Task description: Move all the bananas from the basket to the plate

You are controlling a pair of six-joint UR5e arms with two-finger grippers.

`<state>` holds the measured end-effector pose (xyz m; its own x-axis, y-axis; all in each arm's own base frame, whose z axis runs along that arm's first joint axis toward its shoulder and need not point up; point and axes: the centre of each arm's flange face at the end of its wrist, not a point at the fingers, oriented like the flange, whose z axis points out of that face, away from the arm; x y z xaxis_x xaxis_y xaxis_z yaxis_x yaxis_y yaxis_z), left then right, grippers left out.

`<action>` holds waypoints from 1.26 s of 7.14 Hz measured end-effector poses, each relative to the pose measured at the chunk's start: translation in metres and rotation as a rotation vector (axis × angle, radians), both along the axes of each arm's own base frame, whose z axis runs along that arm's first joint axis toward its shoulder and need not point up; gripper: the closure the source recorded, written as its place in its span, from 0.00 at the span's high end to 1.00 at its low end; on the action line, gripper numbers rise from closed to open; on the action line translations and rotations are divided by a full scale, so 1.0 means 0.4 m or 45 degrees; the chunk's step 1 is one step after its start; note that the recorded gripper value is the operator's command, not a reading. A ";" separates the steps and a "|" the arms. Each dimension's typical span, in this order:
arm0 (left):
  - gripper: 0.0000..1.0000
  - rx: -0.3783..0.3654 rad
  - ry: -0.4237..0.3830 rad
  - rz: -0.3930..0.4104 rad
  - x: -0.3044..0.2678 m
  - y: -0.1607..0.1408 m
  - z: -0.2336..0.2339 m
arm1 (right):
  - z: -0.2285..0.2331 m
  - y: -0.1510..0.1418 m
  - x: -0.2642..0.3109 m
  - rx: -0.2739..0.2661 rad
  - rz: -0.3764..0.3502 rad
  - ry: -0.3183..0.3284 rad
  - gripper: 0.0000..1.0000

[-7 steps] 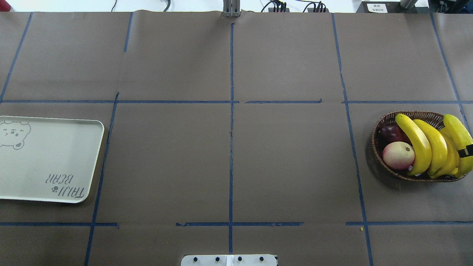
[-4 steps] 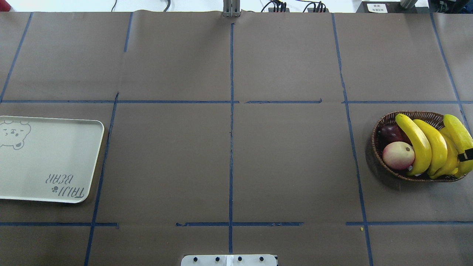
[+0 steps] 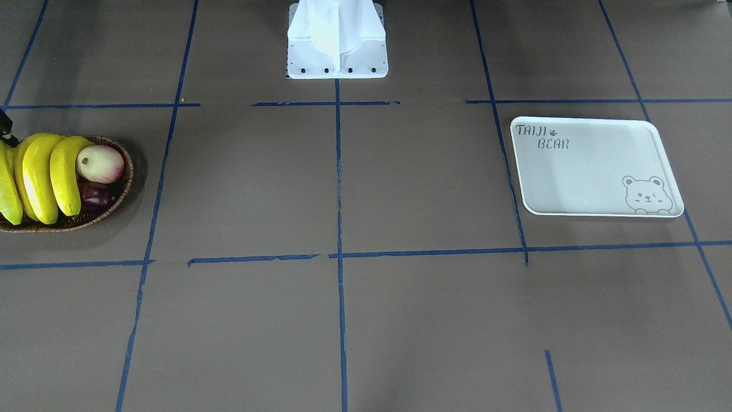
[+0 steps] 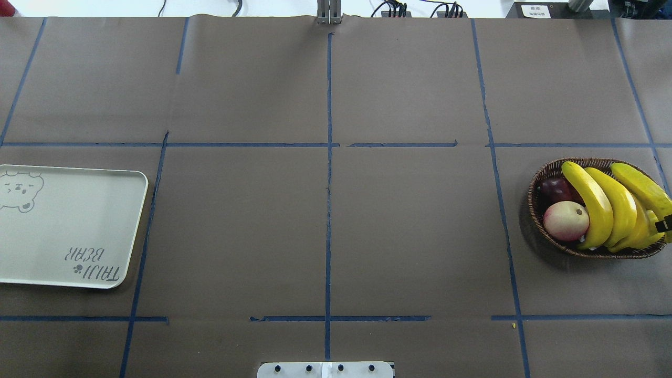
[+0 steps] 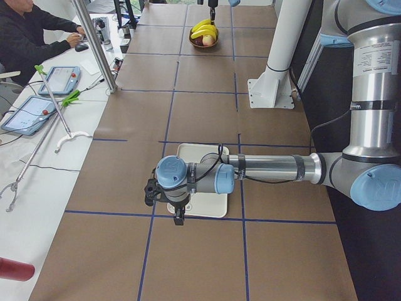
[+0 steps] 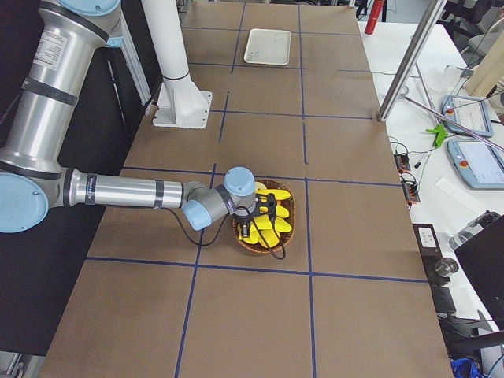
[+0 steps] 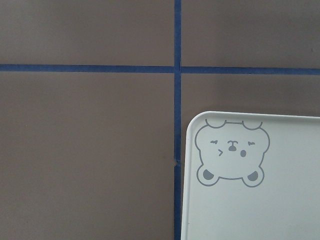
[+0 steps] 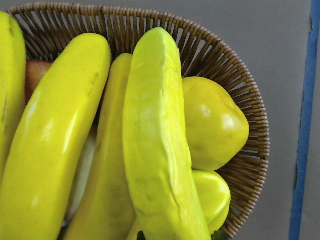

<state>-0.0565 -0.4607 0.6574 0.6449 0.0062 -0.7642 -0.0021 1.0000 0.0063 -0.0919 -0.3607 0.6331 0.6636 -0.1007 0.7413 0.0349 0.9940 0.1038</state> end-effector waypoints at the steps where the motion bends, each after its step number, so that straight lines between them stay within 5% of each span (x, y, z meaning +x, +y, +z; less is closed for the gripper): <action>1: 1.00 0.001 0.000 0.000 0.001 -0.001 -0.001 | 0.000 0.003 0.004 -0.001 0.003 -0.001 0.00; 4: 1.00 0.018 0.000 -0.005 -0.001 -0.004 -0.023 | -0.032 -0.015 0.085 0.019 0.105 -0.039 0.00; 6: 1.00 0.028 0.001 -0.012 -0.001 -0.006 -0.040 | -0.127 -0.033 0.168 0.081 0.194 -0.134 0.00; 9: 1.00 0.028 0.002 -0.014 -0.001 -0.007 -0.043 | -0.191 -0.038 0.194 0.125 0.223 -0.179 0.00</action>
<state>-0.0567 -0.4633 0.6403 0.6440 0.0154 -0.7649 0.0092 0.9996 0.0280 -0.0143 -0.3760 0.5569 0.5686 -0.0693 0.8197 -0.1588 0.9685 0.1919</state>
